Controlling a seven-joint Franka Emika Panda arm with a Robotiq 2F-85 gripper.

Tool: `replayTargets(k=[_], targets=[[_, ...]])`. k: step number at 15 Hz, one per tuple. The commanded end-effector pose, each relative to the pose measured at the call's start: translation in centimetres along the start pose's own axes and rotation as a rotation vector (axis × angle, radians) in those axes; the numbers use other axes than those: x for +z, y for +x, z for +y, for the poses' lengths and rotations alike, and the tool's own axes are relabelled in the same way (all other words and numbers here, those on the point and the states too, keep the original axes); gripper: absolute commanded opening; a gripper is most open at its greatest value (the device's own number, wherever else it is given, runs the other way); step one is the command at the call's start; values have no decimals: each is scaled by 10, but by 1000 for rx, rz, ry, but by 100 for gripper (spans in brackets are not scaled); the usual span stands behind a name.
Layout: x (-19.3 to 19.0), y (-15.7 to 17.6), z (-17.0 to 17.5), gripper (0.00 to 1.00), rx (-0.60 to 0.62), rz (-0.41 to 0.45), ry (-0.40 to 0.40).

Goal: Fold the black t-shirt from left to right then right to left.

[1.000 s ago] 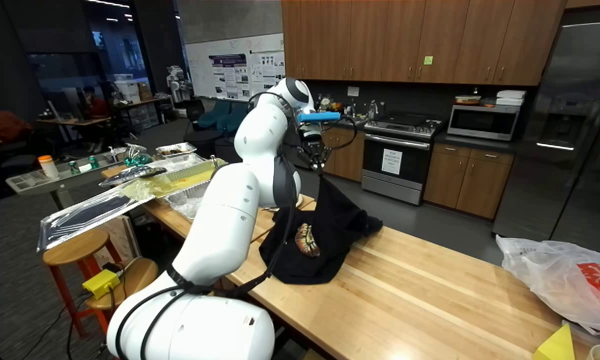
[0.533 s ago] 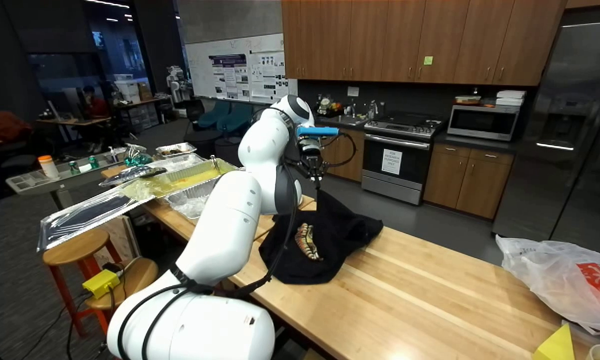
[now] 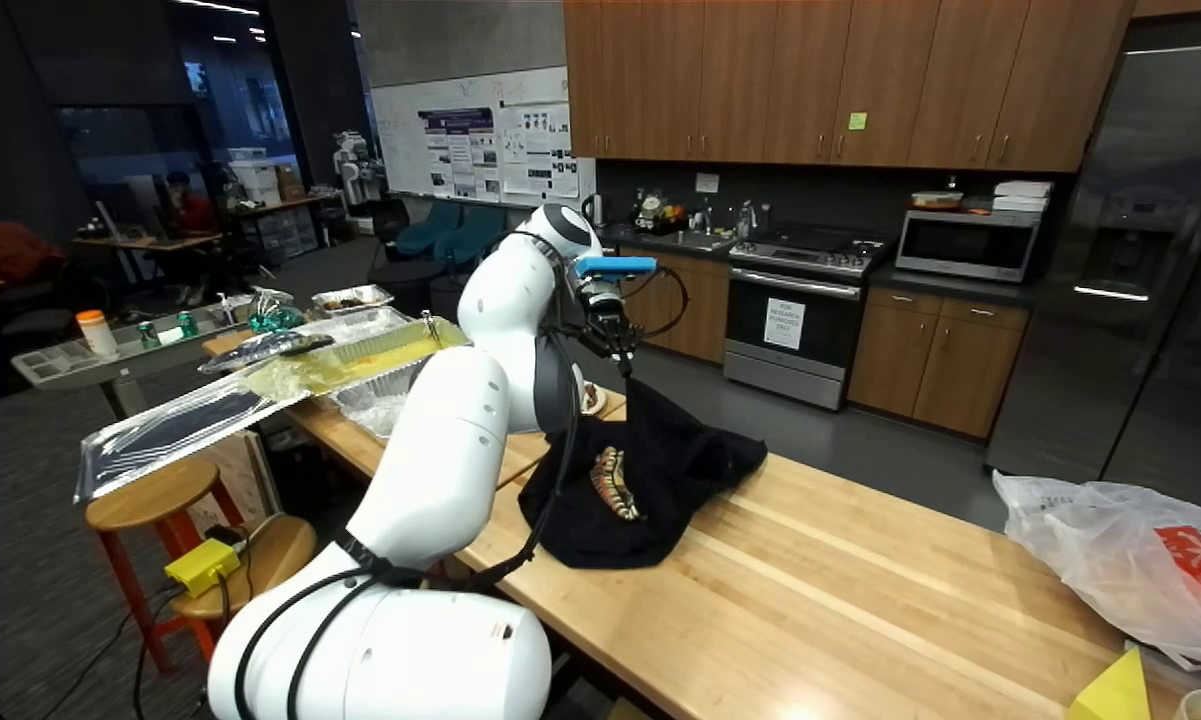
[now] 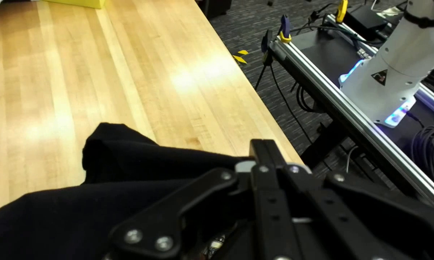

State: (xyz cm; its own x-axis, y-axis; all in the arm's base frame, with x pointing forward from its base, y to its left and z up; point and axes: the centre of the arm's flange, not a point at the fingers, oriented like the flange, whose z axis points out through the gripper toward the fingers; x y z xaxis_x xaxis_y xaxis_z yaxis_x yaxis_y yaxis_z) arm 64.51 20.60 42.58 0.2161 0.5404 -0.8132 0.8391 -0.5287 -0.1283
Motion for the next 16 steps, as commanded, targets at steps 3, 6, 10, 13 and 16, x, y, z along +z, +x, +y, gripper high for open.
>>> replayTargets(k=[3, 6, 10, 13, 16], targets=[[49, -4, -60, 0, -124, -27, -81], [41, 3, -73, 27, -125, -36, -126], [25, 5, -90, 50, -117, -37, -196], [12, 3, -101, 72, -73, 4, -218], [-8, -21, -107, 95, 43, 132, -127]])
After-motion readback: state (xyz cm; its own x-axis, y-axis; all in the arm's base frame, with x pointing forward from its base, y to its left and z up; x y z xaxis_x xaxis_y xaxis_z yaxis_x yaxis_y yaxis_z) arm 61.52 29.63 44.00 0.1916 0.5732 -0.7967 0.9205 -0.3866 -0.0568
